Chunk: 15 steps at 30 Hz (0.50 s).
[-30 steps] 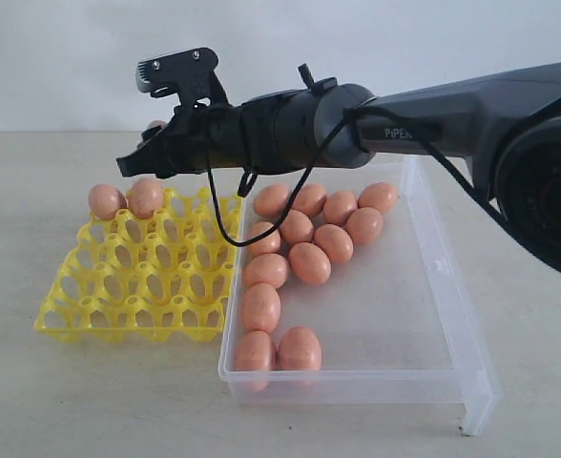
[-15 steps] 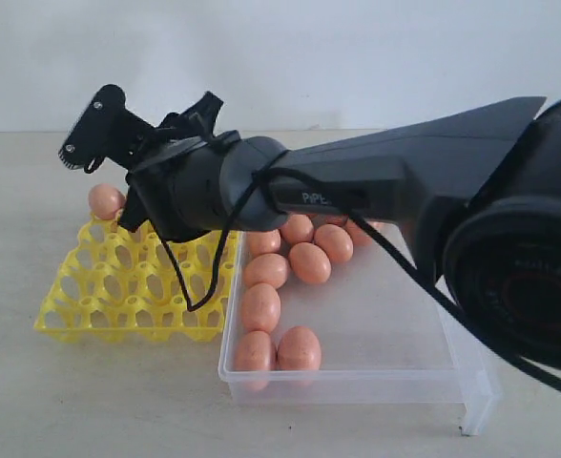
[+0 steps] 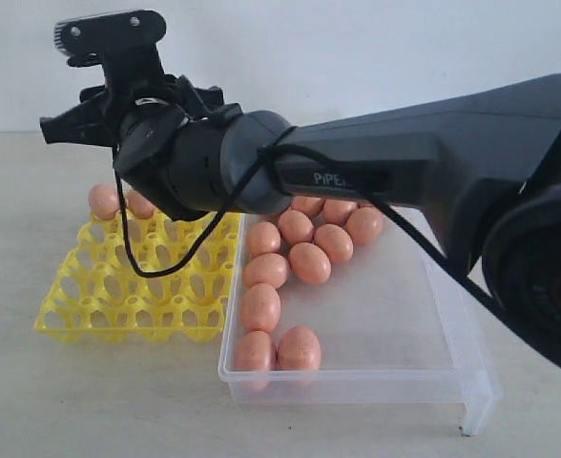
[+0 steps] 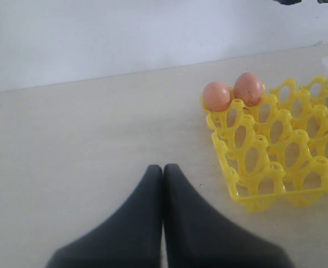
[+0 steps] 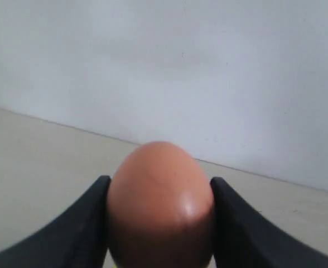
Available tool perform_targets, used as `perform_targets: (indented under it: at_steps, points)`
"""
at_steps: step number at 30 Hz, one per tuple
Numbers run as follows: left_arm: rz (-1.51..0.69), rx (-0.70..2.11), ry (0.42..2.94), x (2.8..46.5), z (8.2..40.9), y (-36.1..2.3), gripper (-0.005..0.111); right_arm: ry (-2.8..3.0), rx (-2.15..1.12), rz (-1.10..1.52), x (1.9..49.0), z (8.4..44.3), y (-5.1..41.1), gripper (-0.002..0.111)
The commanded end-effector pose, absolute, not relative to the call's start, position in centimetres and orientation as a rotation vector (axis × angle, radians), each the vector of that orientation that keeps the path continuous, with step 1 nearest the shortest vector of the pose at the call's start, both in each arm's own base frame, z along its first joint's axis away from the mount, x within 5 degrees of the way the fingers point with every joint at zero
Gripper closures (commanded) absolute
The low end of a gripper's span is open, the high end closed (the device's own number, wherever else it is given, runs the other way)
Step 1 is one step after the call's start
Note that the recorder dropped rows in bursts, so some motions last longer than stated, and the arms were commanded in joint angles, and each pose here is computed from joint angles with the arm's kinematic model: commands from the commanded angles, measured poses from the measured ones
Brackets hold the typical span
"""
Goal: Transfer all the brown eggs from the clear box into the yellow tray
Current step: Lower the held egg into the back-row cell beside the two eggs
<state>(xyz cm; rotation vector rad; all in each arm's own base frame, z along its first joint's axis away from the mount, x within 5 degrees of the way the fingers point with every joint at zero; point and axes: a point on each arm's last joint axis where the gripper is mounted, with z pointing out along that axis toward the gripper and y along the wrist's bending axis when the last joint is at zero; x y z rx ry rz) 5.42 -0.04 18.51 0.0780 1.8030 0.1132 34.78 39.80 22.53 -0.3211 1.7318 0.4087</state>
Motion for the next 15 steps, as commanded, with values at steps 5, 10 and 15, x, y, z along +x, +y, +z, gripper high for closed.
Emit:
perform_targets:
  at_steps: [5, 10, 15]
  points:
    - [0.107, 0.061, 1.791, 5.4, 18.5, 0.0, 0.111, 1.634, 0.016, 0.983, 39.0, 19.9, 38.0, 0.109]
    - [0.107, 0.061, 1.791, 5.4, 18.5, 0.0, 0.111, 1.576, -0.485, 1.144, 39.3, 19.5, 37.5, 0.109]
    - [0.107, 0.061, 1.791, 5.4, 18.5, 0.0, 0.111, 1.705, -0.57, 0.95, 40.2, 18.1, 36.4, 0.109]
